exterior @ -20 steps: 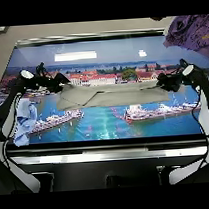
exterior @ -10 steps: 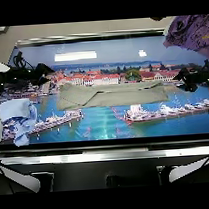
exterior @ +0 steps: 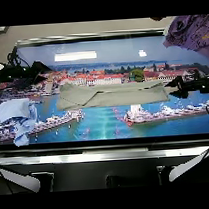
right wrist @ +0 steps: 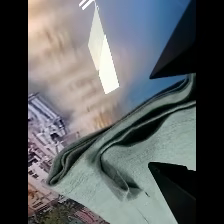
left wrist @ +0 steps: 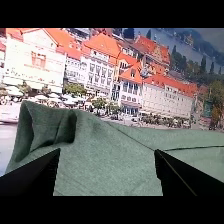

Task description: Fold the clothes and pants, and hang the long-sleeved shirts on hangers.

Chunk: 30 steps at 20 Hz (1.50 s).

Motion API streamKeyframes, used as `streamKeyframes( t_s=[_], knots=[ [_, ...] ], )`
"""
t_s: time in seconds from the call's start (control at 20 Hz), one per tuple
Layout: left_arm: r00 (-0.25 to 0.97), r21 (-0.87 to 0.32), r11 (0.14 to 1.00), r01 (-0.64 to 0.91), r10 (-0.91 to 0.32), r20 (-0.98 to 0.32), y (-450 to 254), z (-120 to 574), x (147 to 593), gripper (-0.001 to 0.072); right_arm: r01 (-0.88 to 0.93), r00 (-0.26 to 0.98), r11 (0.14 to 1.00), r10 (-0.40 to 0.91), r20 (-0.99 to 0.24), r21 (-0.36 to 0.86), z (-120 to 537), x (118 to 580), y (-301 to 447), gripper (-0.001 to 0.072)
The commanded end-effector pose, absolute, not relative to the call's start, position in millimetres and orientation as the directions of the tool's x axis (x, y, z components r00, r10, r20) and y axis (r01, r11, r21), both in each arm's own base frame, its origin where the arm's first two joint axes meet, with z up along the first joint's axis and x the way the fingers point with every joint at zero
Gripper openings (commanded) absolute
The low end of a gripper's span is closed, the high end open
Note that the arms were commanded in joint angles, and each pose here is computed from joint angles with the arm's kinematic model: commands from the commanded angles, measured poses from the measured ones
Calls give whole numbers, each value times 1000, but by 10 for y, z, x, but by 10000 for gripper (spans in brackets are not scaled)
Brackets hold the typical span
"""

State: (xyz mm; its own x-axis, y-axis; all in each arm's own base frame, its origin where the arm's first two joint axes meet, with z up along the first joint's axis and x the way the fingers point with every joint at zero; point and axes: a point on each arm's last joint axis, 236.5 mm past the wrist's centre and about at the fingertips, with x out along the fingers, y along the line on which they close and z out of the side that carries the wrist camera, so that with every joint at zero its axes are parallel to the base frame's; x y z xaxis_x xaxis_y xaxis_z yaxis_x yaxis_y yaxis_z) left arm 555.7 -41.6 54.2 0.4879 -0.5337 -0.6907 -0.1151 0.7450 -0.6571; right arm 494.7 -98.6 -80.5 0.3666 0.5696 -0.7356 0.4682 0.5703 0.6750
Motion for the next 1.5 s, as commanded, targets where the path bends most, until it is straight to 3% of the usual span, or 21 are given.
streamKeyframes(
  t_s=[0.0,0.15,0.2,0.4,0.45,0.5,0.55,0.7,0.9,1.15,1.45],
  knots=[
    [488,-656,746,-114,-533,-691,-416,552,5555,686,426,317,592,611,-726,684,-934,4950,-728,590],
    [488,-656,746,-113,-533,-691,-418,552,5555,687,388,269,619,633,-726,683,-964,4945,-461,575],
    [488,-656,746,-113,-533,-691,-418,552,5555,686,371,250,634,635,-731,678,-974,4932,-382,516],
    [478,-656,748,-100,-543,-691,-520,549,5545,663,347,211,683,611,-763,643,-1026,4900,-286,67],
    [467,-657,749,-90,-551,-692,-606,541,5533,464,365,232,679,597,-768,637,-971,4930,-334,33],
    [455,-657,750,-77,-560,-693,-711,529,5523,169,386,263,675,573,-776,629,-888,4979,-399,33],
    [444,-657,751,-63,-569,-693,-839,510,5517,23,386,302,678,548,-780,626,-758,5040,-454,32],
    [410,-670,741,-44,-598,-689,-1385,391,5526,21,383,379,719,450,-808,580,-237,5112,-654,32],
    [356,-684,729,29,-647,-674,-2492,115,5424,21,370,393,774,370,-841,514,473,4969,-770,32],
    [289,-808,588,47,-782,-552,-4070,-69,4970,19,361,449,798,305,-840,483,1238,4734,-776,32],
    [178,-877,479,21,-865,-468,-5199,-303,4335,19,358,504,797,273,-819,486,1751,4467,-689,33]
  ],
)
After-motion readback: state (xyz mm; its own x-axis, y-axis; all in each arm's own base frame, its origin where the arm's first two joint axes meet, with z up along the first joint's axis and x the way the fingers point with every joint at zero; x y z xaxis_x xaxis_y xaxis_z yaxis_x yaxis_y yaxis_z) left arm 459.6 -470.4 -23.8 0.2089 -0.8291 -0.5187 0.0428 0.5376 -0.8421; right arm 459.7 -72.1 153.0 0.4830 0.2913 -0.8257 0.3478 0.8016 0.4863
